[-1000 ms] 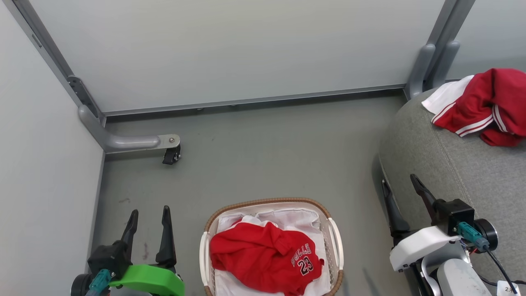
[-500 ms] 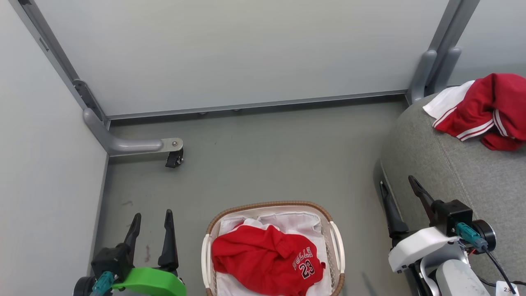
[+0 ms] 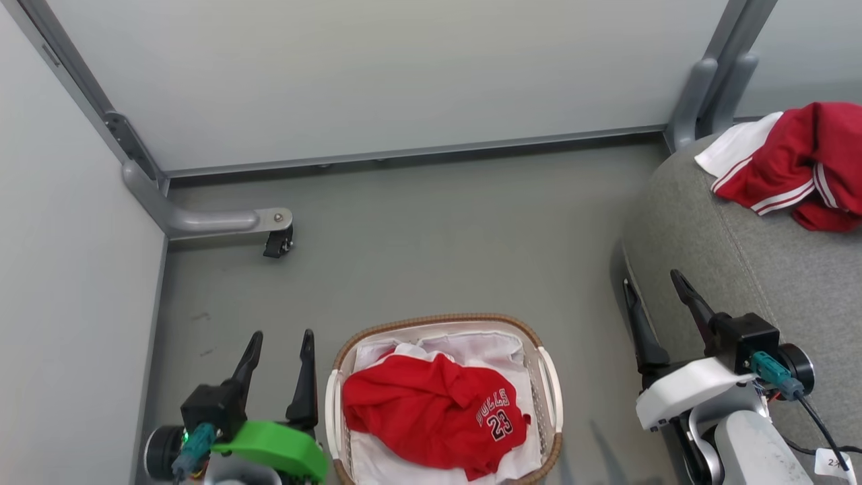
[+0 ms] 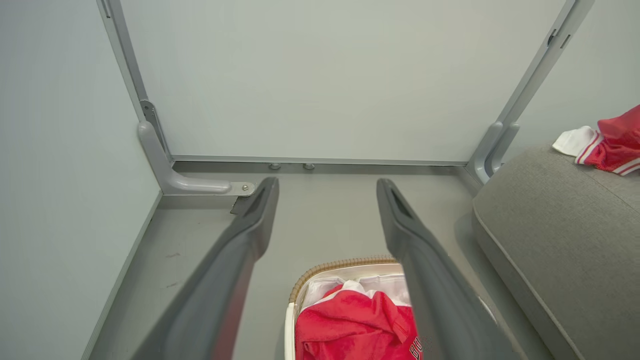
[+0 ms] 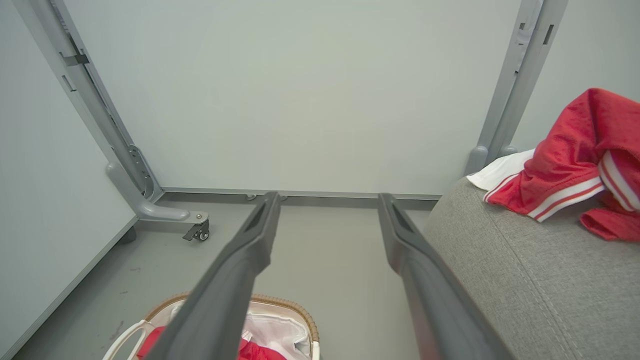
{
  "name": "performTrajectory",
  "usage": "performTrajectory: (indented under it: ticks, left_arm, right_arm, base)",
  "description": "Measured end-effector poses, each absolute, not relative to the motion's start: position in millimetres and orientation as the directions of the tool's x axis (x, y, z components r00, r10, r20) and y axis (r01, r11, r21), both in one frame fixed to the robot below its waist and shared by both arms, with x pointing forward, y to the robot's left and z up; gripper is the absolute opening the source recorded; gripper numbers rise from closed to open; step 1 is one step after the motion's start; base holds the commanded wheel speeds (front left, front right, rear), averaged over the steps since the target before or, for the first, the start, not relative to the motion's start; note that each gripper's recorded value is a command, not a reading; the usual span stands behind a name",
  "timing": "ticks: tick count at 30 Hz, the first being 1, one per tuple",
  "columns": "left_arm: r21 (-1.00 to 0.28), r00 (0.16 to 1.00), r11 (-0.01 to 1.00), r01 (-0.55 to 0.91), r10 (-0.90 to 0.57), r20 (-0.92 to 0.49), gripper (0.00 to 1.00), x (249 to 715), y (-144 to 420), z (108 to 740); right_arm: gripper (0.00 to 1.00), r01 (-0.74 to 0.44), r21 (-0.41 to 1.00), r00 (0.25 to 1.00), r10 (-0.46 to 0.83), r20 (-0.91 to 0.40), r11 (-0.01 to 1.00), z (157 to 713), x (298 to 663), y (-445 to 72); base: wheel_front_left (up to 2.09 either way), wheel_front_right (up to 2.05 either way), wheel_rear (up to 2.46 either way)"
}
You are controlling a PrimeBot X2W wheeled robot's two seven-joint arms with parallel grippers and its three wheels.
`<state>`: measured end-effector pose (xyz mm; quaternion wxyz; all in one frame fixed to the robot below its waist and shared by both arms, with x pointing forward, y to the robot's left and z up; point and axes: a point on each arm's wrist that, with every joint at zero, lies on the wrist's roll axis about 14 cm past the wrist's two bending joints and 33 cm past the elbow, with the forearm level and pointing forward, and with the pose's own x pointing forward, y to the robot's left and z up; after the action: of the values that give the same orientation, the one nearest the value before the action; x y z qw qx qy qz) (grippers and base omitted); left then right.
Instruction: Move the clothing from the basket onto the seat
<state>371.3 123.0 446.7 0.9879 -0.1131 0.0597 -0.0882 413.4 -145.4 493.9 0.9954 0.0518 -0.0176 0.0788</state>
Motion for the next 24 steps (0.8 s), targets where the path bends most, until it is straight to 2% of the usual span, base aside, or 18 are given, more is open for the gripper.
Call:
performTrajectory:
  ticks: [7, 12, 18, 24]
  left_arm:
    - [-0.208, 0.946, 0.94, 0.27, -0.299, -0.128, 1.0, 401, 91, 436]
    - [-0.17, 0.903, 0.922, 0.347, -0.378, -0.203, 1.0, 418, 70, 410]
    - [-0.145, 0.821, 0.888, 0.437, -0.459, -0.339, 1.0, 427, 45, 361]
    - [-0.142, 0.7, 0.833, 0.535, -0.531, -0.477, 1.0, 421, 22, 306]
  right_arm:
    - [1.0, -0.148, 0.092, 0.989, 0.145, 0.04, 0.985, 490, 430, -150]
    - [1.0, -0.142, 0.091, 0.989, 0.139, 0.044, 0.986, 487, 448, -152]
    - [1.0, -0.113, 0.096, 0.994, 0.111, 0.024, 0.989, 473, 468, -163]
    - [1.0, -0.085, 0.109, 0.996, 0.087, -0.012, 0.99, 452, 481, -173]
  base:
    - [0.0, 0.0, 0.0]
    - [0.0, 0.0, 0.0]
    - [0.0, 0.0, 0.0]
    - [0.0, 0.0, 0.0]
